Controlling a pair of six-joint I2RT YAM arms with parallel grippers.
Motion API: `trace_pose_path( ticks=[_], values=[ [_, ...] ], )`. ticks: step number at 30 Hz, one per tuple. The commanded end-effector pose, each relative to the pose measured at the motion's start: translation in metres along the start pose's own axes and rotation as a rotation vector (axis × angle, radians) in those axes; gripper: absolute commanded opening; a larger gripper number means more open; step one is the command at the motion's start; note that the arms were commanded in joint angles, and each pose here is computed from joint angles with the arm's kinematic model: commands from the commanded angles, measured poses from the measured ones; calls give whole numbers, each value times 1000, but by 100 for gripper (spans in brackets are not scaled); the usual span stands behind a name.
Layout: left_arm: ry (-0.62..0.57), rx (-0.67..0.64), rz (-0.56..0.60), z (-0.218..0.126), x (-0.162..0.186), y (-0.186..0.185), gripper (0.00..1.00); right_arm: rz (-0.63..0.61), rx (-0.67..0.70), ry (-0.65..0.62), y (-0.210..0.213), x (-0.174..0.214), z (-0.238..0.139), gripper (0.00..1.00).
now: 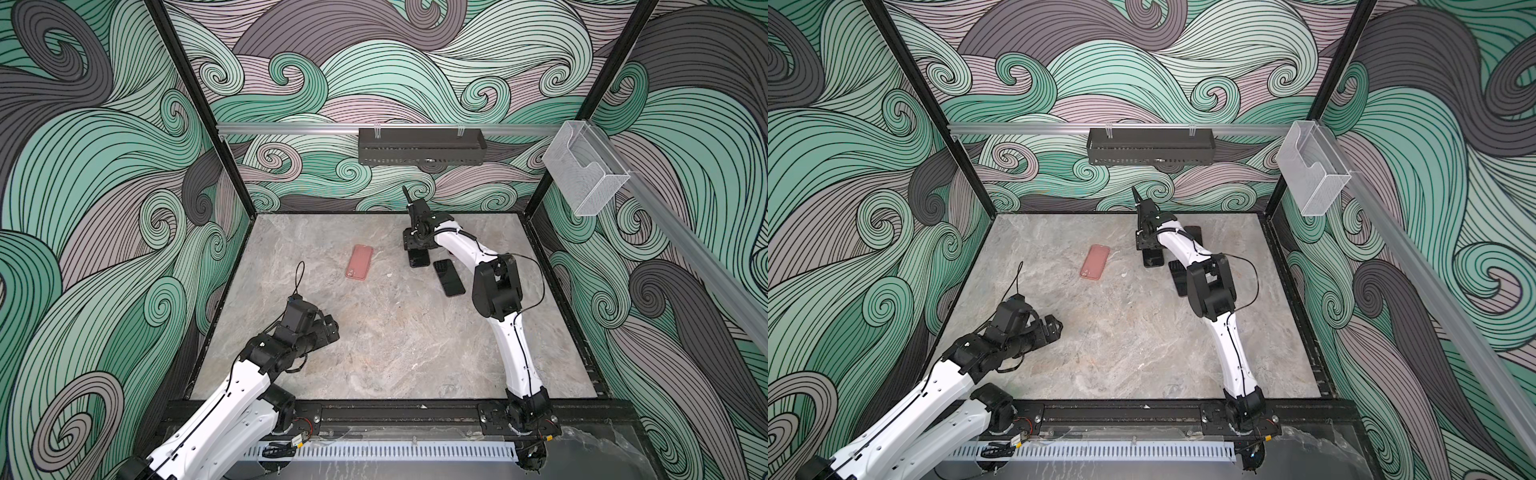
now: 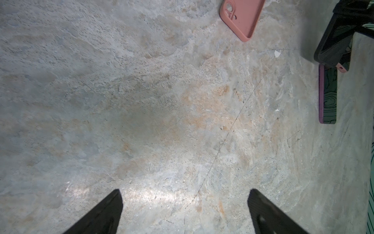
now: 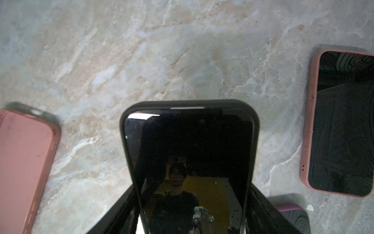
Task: Put the phone into the phone case
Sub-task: 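Carry the cased phone farther from the robot and set it beside the other phones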
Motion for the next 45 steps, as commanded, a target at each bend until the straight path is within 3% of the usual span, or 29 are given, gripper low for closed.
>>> trace_pose_path(
  ticks=[1, 22, 34, 45],
  values=[
    [-14, 49, 22, -15, -7, -11, 99, 82, 25, -80, -14, -21, -14, 17],
    [-12, 61, 17, -24, -7, -11, 98, 178, -9, -44, -73, -22, 42, 28],
    [-3, 83, 13, -23, -7, -14, 99, 149, -19, -17, -78, -14, 52, 68],
    [5, 106, 12, -23, -7, -17, 98, 160, -49, -24, -80, -16, 42, 83]
  ],
)
Point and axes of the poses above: each gripper's point midway between its finger pads, its own z axis out along the fingers, its own y axis along the line the jaws close on, x = y × z, the point moved 10 cm from there along -z, back along the fingers, and after that the axes turned 14 degrees about -z, right-handed, at the moved point
